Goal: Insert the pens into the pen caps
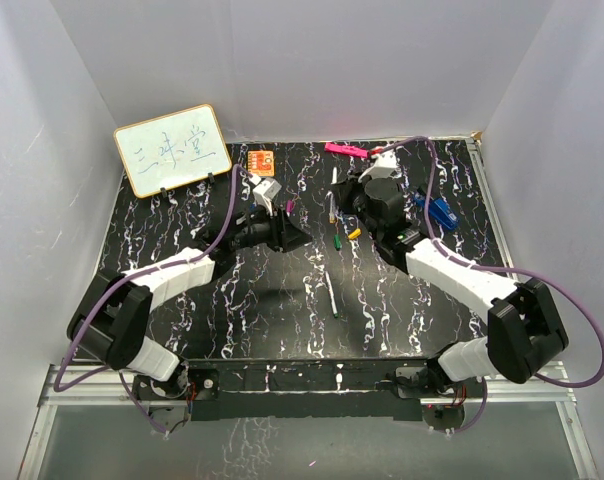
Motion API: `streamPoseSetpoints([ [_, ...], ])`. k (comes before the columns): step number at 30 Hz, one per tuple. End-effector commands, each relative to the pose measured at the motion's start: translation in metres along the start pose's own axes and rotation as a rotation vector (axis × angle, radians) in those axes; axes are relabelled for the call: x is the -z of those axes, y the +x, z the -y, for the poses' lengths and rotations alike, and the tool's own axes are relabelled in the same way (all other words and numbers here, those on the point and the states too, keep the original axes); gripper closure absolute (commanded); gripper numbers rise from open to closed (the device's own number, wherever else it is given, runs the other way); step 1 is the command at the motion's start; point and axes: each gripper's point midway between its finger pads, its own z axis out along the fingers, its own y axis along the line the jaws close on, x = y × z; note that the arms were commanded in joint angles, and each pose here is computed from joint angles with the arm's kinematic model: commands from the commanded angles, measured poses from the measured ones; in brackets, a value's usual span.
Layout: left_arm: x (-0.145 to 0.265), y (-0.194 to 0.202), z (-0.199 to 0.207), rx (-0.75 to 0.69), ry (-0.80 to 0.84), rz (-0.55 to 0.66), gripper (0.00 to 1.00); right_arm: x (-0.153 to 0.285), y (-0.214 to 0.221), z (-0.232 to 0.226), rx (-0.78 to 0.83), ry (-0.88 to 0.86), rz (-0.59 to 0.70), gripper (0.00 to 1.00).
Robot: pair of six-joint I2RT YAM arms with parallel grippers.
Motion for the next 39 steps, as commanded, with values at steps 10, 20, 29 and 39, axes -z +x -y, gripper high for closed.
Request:
streamPoseSetpoints([
  [10,-0.015,-0.03,0.016,-0.044,0.097,0.072,0.55,0.013,-0.013,-0.051,-0.084,-0.258,0.028,1.0],
  [20,-0.017,-0.041,0.027,-0.035,0.152,0.1,0.51,0.019,-0.002,-0.051,-0.093,-0.291,0.013,1.0],
  [29,-0.024,-0.04,0.023,-0.01,0.158,0.103,0.5,0.025,-0.001,-0.068,-0.127,-0.368,0.008,1.0],
  [39,-0.022,-0.044,0.023,0.0,0.152,0.138,0.51,0.027,0.013,-0.082,-0.146,-0.415,-0.022,1.0],
])
